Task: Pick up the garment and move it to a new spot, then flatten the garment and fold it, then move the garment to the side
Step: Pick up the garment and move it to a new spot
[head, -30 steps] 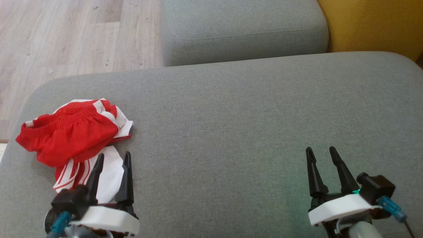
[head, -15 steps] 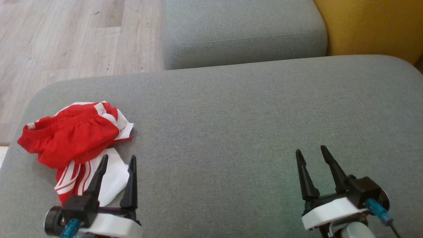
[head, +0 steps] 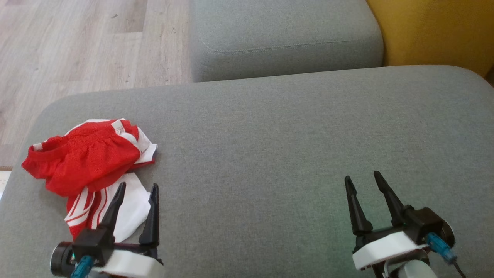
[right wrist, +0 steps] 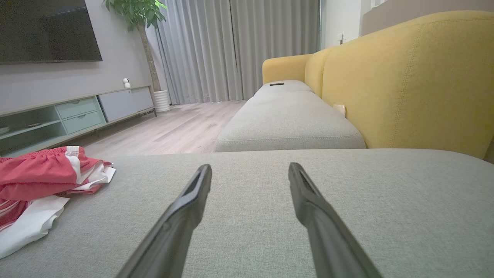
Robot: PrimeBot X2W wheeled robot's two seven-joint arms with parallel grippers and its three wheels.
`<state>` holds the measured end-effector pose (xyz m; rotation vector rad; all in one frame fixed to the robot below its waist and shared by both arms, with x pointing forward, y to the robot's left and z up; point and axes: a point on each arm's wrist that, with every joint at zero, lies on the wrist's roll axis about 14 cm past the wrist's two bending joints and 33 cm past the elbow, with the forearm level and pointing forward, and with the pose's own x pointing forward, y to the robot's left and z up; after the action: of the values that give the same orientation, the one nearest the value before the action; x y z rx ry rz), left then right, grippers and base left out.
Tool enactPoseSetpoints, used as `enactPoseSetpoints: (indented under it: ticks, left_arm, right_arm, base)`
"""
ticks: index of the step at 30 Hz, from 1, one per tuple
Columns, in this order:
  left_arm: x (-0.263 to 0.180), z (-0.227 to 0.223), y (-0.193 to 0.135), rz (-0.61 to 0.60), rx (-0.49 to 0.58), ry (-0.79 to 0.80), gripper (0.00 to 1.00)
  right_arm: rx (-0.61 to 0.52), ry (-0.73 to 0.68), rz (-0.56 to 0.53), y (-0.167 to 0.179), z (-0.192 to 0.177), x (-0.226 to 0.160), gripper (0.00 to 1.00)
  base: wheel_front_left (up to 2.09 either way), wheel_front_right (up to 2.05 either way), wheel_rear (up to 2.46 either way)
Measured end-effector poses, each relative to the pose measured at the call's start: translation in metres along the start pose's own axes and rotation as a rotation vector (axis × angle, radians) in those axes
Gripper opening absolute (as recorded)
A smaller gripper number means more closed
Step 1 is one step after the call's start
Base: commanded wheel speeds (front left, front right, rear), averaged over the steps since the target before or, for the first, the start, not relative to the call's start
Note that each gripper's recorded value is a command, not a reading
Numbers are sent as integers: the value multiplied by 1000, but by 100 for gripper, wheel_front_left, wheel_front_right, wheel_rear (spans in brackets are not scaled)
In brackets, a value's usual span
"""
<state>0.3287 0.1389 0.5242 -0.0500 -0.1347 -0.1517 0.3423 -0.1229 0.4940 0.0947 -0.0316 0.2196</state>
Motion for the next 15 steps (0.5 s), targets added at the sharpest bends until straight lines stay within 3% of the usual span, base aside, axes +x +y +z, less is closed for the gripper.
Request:
enactPoseSetpoints:
  ticks: [15]
  left_arm:
    - [-19, 12, 34, 139, 6, -35, 100]
  right_arm:
    - [-1, 25, 101, 29, -7, 15, 100]
  base:
    - [0, 0, 0]
